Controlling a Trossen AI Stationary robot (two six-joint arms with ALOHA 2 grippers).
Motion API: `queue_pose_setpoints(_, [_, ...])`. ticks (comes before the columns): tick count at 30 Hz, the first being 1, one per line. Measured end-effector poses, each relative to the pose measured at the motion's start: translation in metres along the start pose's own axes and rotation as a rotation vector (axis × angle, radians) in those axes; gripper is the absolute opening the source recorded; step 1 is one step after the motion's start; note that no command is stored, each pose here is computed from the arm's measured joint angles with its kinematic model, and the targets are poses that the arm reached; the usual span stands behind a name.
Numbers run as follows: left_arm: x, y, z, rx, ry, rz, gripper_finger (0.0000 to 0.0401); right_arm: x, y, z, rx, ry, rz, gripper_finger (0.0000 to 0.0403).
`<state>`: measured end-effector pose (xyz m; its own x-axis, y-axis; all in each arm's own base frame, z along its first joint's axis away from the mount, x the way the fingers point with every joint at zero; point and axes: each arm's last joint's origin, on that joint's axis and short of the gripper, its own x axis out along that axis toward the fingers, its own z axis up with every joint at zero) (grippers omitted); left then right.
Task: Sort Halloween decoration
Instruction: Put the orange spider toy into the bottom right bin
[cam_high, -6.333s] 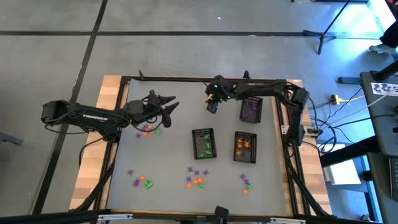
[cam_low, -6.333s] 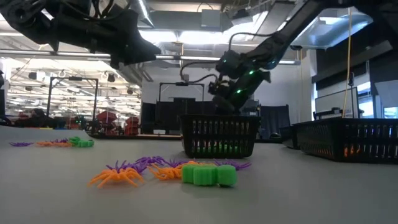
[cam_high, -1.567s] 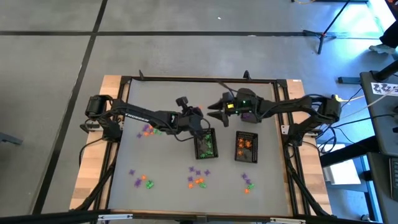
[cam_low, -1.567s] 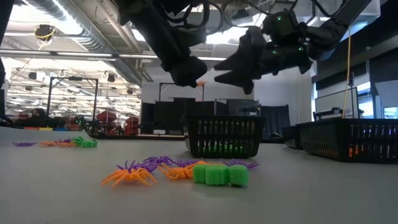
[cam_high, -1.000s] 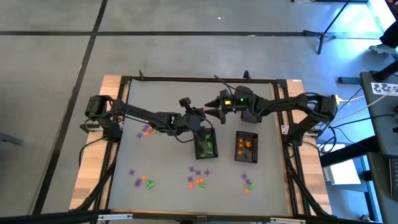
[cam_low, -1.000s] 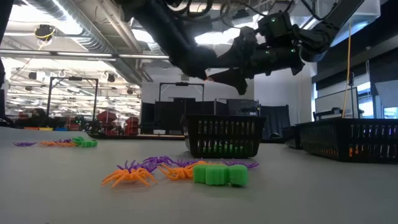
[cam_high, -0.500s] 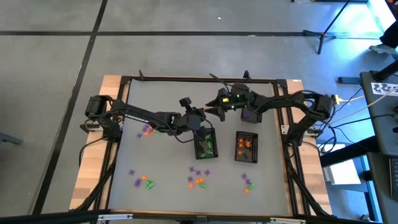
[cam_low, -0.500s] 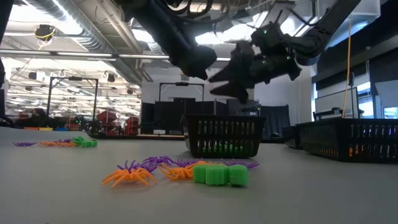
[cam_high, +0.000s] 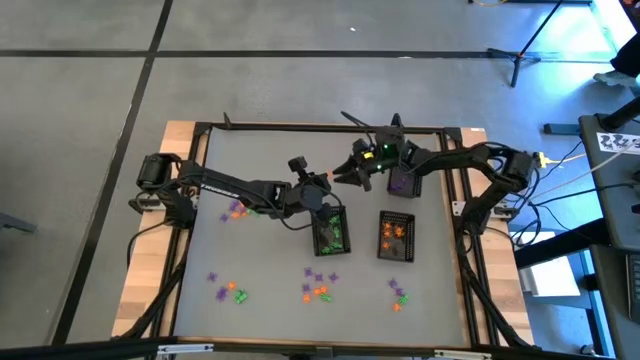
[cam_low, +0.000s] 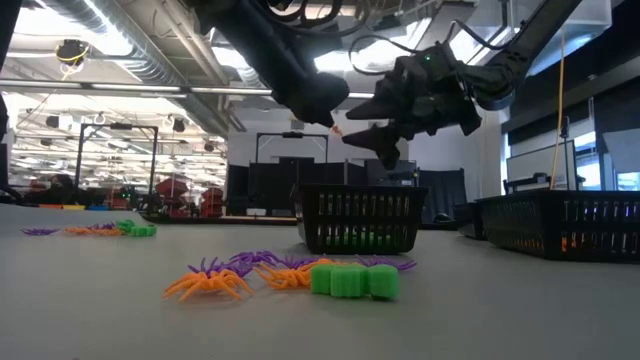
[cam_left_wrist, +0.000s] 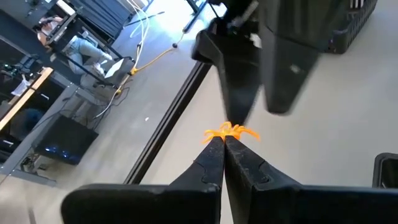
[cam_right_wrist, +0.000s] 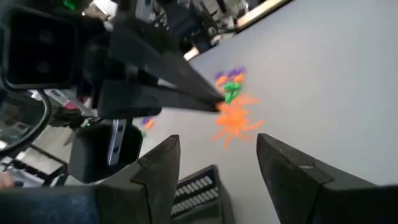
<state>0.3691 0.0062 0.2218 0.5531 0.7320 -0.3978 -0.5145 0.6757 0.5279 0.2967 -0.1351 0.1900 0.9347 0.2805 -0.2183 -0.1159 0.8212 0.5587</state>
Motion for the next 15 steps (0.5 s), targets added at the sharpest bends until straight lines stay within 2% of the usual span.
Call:
queue_pose_setpoints(7, [-0.0014, -0.0015, 0.0013, -0.007, -0.012, -0.012, 0.0000, 0.0064, -0.0011, -0.0019, 0.008, -0.014, 0.047, 0.0211])
queue_pose_setpoints(15, [-0.0036, -0.0033, 0.0042, -0.001, -0.036, -0.019, 0.0000, 0.0080, -0.0041, -0.0045, 0.020, -0.004, 0.051, 0.0211])
